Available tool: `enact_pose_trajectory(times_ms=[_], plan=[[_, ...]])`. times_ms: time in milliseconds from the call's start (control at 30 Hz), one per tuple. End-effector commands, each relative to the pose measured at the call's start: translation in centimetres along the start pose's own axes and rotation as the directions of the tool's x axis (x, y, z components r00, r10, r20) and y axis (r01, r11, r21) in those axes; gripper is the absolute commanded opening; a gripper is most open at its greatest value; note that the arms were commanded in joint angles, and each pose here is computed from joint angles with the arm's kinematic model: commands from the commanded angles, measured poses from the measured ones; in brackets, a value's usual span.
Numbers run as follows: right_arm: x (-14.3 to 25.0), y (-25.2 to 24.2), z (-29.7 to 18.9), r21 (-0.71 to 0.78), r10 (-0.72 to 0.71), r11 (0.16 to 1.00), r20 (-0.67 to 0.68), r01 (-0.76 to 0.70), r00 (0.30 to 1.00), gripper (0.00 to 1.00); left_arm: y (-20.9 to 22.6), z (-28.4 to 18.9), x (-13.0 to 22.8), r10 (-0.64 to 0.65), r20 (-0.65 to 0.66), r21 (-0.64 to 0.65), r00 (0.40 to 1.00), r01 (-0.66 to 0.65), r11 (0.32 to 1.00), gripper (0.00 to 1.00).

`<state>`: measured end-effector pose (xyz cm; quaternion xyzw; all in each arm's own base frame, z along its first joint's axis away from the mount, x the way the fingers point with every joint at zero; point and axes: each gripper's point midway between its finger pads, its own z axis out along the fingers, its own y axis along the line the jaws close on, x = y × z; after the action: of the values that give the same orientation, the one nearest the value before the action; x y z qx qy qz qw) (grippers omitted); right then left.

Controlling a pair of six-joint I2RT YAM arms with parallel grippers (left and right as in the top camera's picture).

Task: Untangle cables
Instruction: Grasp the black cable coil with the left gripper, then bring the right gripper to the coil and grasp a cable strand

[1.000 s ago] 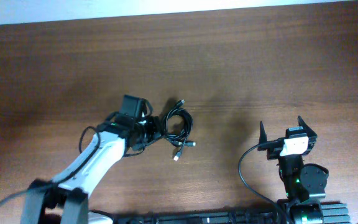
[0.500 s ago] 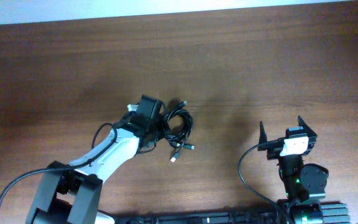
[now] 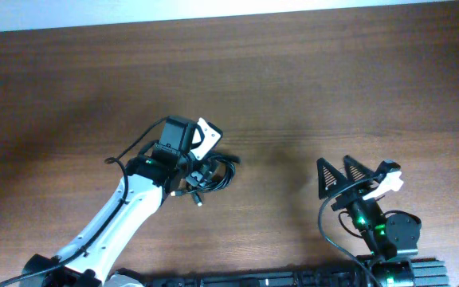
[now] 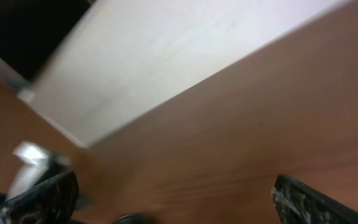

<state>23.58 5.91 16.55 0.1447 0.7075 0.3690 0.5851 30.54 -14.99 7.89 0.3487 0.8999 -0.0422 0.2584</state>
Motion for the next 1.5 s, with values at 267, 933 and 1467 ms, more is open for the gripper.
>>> enact_pose_trajectory(times_ms=[267, 933, 1467], plan=[[0.6, -2.7, -0.3, 0.228, -0.019, 0.972, -0.143, 0.051, 0.99, 0.98, -1.0, -1.0, 3.3, -0.995, -0.051, -0.139, 0.084, 0.986, 0.09, 0.99], [5.3, -4.4, 3.3, 0.389, 0.244, 0.92, -0.644, 0.036, 0.725, 0.97, -4.8, 4.6, 8.0, -0.869, 0.11, -0.385, -0.483, 0.785, -0.485, 0.35], [9.3, 4.8, 8.1, 0.024, 0.142, 0.981, -0.768, -0.194, 0.625, 0.8, 0.8, -5.4, -6.1, -0.585, 0.139, 0.043, 0.799, 0.585, 0.81, 0.0]])
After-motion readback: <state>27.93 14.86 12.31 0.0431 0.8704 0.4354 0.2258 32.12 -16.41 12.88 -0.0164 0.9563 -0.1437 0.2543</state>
